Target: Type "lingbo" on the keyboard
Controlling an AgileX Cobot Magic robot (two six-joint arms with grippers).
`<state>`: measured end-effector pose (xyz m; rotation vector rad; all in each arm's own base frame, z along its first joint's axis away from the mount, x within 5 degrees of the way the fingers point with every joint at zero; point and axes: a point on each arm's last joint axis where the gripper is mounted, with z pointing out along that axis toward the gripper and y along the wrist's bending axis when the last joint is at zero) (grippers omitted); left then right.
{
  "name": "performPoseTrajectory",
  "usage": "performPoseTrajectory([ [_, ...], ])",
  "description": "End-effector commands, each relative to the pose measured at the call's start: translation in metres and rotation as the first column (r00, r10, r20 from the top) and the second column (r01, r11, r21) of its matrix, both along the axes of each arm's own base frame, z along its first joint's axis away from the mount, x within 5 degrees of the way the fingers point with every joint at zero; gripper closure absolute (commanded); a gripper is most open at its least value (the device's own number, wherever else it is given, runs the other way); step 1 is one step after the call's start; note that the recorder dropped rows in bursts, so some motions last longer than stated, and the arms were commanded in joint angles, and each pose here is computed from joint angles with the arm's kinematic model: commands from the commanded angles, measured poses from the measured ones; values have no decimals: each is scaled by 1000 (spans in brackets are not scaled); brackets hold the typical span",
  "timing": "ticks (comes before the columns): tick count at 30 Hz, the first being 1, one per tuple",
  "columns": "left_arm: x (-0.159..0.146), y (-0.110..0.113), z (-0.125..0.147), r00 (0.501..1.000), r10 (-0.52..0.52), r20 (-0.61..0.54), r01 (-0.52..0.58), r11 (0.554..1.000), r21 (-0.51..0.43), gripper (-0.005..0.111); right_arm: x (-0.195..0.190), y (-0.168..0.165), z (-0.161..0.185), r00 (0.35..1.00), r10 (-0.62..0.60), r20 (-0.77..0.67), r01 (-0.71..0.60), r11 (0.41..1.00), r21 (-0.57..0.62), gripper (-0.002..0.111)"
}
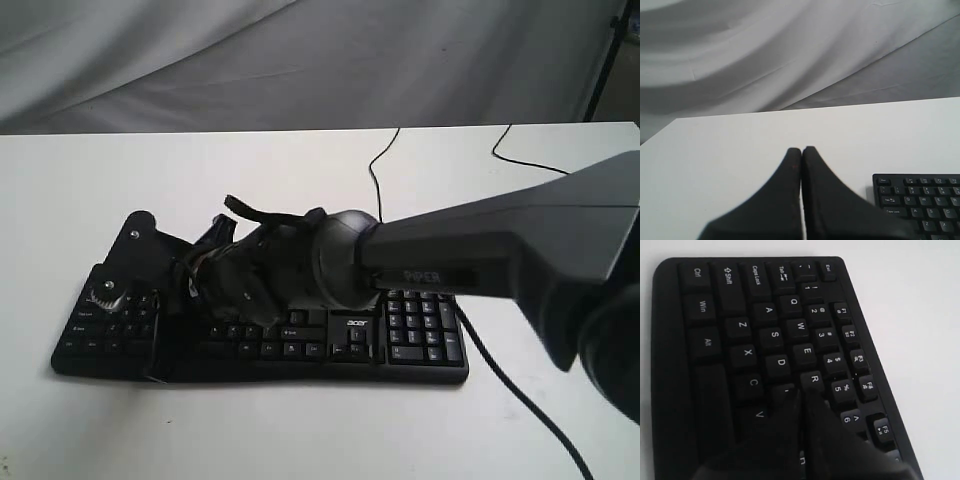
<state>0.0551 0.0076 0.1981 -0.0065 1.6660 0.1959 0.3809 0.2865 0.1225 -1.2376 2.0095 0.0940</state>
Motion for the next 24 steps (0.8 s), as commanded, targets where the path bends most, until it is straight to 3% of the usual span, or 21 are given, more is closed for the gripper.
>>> performPoseTrajectory([
  [1, 0, 0, -2, 1000, -4, -4, 4, 1000, -4, 106, 4, -1, -2, 1000, -2, 18, 2, 1000, 5, 108],
  [17, 0, 0, -2, 1000, -4, -4, 4, 1000, -4, 106, 5, -1, -7, 1000, -9, 9, 9, 1000, 10, 108],
  [24, 0, 0, -2, 1000, -4, -4, 4, 1000, -4, 106, 1, -3, -26, 999, 10, -48, -13, 998, -54, 108],
])
